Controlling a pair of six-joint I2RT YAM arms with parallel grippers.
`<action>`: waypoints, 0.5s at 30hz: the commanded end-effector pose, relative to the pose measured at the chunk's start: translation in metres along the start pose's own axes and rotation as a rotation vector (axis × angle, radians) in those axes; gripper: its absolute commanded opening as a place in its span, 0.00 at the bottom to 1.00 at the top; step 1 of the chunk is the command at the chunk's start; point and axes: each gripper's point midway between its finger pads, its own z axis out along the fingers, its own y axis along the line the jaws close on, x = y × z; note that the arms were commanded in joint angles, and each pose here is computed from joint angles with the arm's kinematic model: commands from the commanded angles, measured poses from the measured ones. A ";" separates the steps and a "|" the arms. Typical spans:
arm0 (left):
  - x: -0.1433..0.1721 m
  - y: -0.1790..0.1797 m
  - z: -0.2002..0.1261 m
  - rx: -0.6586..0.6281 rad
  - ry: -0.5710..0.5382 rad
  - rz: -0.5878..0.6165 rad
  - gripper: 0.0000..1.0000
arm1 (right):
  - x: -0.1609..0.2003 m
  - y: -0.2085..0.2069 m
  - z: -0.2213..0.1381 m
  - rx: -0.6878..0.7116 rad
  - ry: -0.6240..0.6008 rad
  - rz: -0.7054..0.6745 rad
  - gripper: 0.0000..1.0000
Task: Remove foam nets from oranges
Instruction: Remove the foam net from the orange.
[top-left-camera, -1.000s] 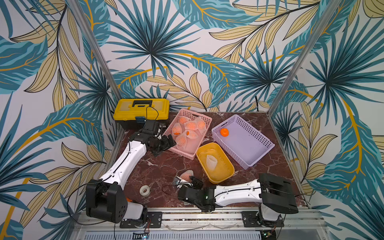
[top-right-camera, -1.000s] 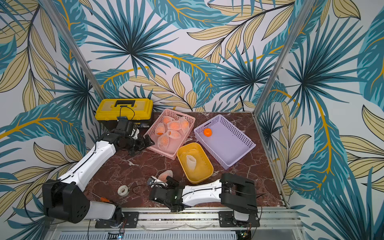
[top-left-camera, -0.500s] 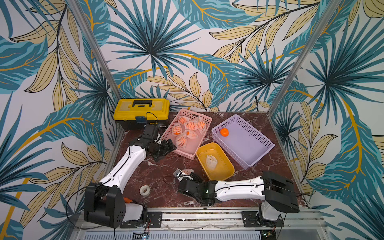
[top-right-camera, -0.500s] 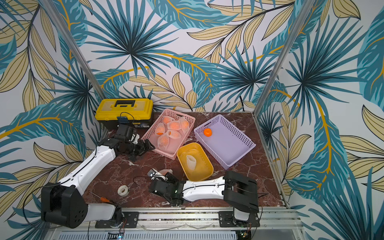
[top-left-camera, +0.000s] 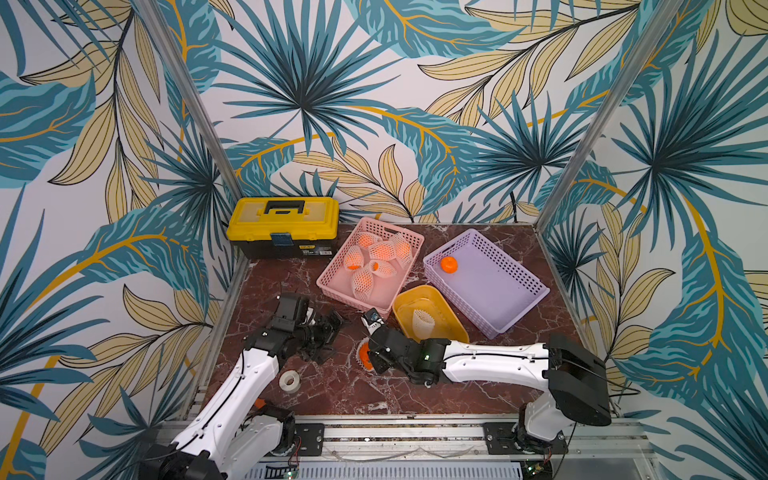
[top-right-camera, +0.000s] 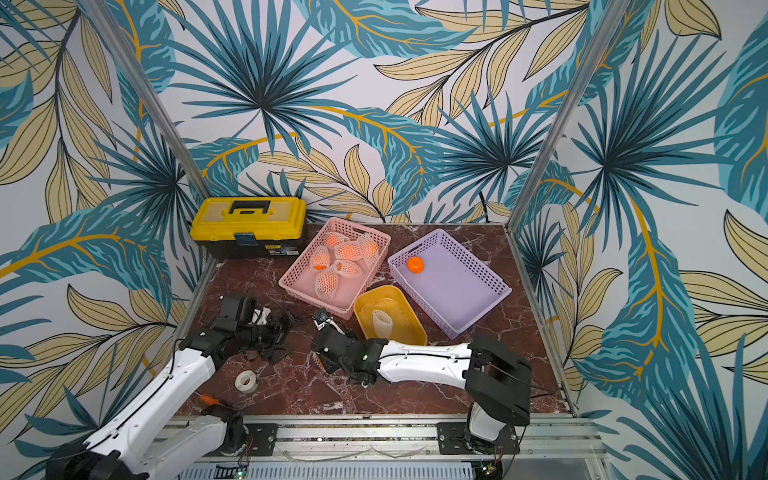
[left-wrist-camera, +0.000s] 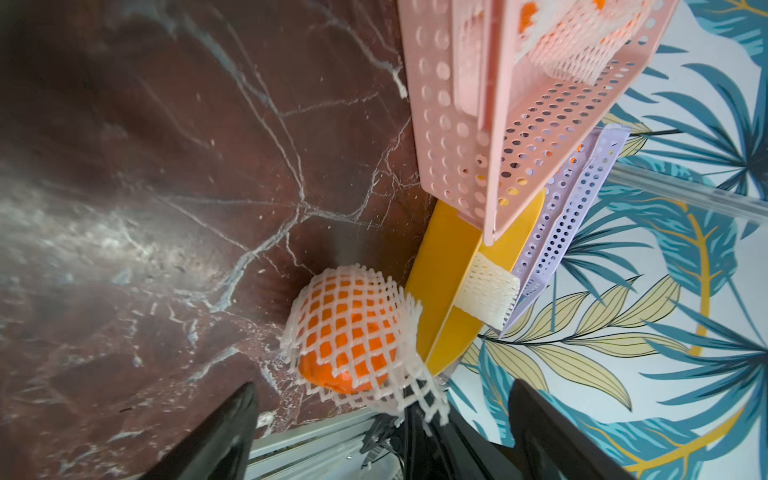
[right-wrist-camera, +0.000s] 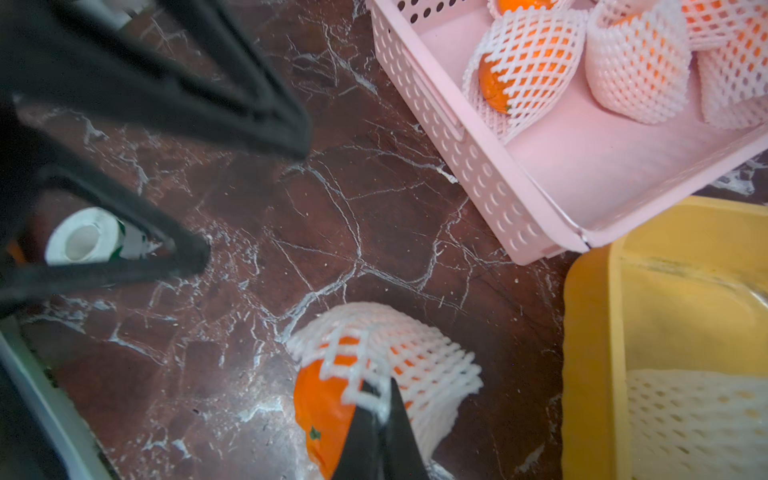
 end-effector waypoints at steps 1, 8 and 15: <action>0.010 -0.001 0.006 0.060 0.006 -0.087 0.97 | -0.010 0.009 -0.008 -0.071 -0.032 0.089 0.00; 0.021 0.017 0.008 0.092 -0.038 -0.157 0.99 | -0.008 0.009 -0.008 -0.094 -0.030 0.122 0.00; 0.019 0.027 0.018 0.134 -0.046 -0.184 1.00 | 0.003 0.007 -0.003 -0.113 -0.014 0.123 0.00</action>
